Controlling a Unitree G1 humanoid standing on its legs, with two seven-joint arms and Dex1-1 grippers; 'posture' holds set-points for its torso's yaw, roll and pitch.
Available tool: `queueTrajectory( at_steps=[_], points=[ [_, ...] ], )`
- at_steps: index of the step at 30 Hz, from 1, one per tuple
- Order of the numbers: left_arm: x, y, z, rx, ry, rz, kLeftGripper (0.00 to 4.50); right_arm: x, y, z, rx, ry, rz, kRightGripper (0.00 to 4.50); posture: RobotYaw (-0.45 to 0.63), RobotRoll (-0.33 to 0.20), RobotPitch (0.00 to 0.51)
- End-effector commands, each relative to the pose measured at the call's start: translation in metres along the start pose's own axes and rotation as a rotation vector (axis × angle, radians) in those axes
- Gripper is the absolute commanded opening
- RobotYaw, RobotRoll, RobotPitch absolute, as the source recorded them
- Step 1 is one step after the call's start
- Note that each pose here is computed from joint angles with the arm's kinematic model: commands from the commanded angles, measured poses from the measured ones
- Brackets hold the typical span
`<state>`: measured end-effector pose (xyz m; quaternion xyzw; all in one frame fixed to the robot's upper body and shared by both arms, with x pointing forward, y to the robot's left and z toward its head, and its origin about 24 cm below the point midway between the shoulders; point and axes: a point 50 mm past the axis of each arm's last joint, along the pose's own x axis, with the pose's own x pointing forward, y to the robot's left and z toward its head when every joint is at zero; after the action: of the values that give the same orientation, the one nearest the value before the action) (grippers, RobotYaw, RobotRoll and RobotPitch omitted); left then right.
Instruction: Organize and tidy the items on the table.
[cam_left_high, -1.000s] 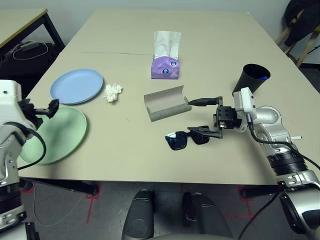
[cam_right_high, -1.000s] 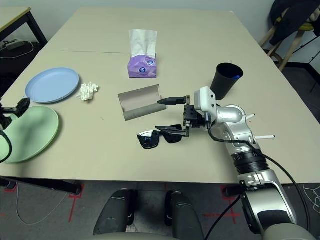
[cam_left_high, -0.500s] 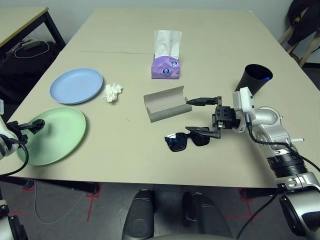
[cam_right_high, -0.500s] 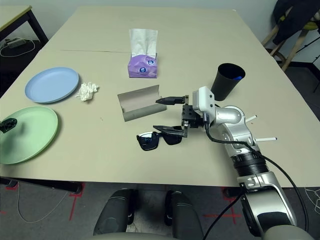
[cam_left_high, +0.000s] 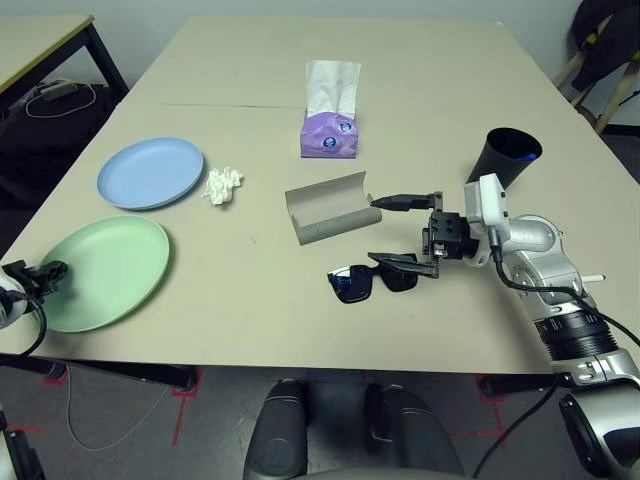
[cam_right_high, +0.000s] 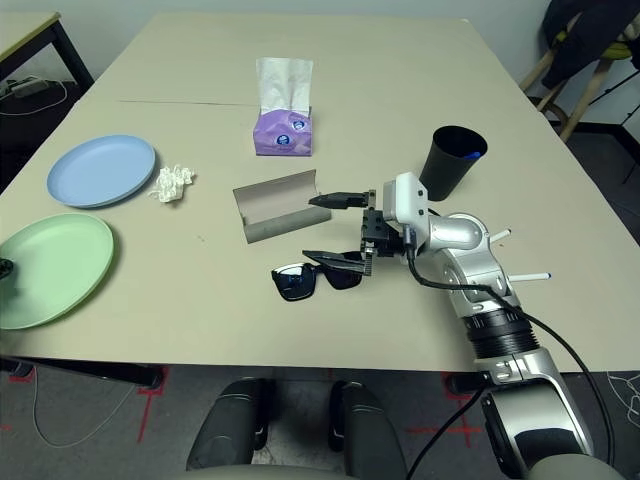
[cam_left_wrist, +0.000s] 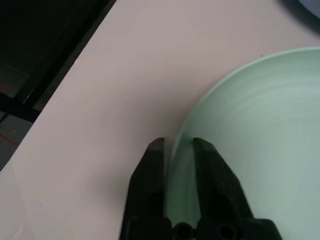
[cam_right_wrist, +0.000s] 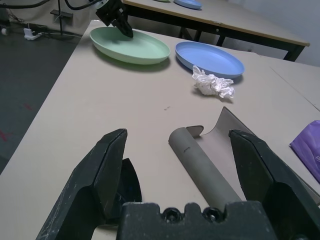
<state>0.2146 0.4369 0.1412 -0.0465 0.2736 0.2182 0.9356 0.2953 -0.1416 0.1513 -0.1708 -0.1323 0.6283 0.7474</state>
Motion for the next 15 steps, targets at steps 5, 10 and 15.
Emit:
queueTrajectory(
  at_steps=[5, 10, 15],
  points=[
    [-0.011, 0.011, -0.009, -0.04, 0.024, -0.014, 0.03, 0.001, 0.002, -0.001, -0.003, 0.008, 0.005, 4.5, 0.2, 0.0, 0.118],
    [-0.028, 0.022, -0.016, -0.079, 0.035, -0.065, 0.03, 0.0, 0.001, -0.002, -0.001, 0.012, -0.004, 4.5, 0.2, 0.0, 0.118],
    [-0.047, 0.025, -0.013, -0.104, 0.007, -0.156, 0.03, -0.001, 0.001, -0.002, 0.0, 0.015, -0.005, 4.5, 0.2, 0.0, 0.118]
  ],
)
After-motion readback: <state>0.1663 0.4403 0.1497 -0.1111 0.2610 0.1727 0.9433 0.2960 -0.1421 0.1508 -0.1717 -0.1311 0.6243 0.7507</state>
